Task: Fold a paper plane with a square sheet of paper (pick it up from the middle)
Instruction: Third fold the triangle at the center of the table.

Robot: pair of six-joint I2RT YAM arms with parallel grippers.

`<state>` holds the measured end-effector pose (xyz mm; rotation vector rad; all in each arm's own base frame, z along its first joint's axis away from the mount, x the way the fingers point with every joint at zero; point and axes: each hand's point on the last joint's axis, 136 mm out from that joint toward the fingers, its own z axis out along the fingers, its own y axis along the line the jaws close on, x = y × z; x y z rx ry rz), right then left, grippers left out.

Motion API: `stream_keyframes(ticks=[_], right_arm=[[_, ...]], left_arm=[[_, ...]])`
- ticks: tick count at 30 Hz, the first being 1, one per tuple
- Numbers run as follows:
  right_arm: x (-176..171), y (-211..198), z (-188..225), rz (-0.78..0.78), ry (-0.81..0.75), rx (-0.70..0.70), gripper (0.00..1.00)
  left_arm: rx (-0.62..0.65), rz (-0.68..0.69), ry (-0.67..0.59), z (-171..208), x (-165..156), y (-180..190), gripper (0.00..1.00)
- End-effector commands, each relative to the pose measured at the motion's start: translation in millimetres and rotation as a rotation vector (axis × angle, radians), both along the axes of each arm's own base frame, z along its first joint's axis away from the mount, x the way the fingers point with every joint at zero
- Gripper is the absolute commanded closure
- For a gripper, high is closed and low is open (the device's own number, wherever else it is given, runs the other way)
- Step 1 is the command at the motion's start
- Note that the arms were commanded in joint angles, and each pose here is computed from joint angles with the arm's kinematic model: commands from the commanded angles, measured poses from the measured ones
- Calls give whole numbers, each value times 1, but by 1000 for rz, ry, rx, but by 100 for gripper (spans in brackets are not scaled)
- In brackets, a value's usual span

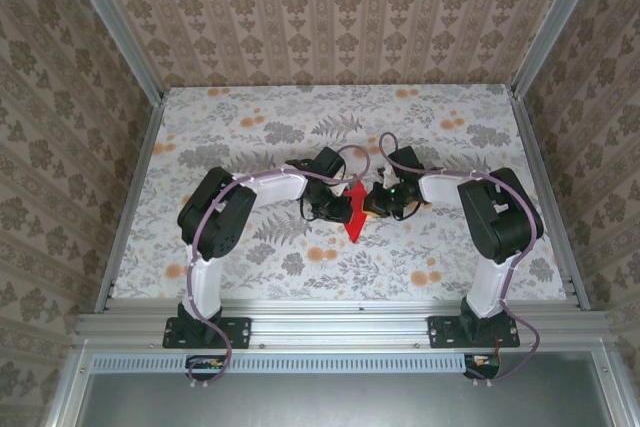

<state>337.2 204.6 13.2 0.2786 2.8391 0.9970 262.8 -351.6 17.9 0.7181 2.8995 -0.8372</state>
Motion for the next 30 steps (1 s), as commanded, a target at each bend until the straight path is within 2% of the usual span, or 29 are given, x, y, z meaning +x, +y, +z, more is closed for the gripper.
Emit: stream_keyframes(ticks=[1, 8, 19, 24, 30], right_arm=[[14, -37, -18, -109, 10, -134, 91], [19, -45, -18, -109, 0, -130, 91], [21, -44, 6, -89, -66, -119, 91], [9, -29, 25, -84, -76, -25, 91], [-16, 5, 28, -32, -56, 42, 92]], left_arm=[[211, 8, 72, -46, -18, 45, 88], [209, 9, 74, -46, -18, 46, 88], [204, 4, 75, -45, -18, 45, 88], [192, 10, 78, -45, -16, 42, 88], [174, 10, 81, -44, -14, 37, 88]])
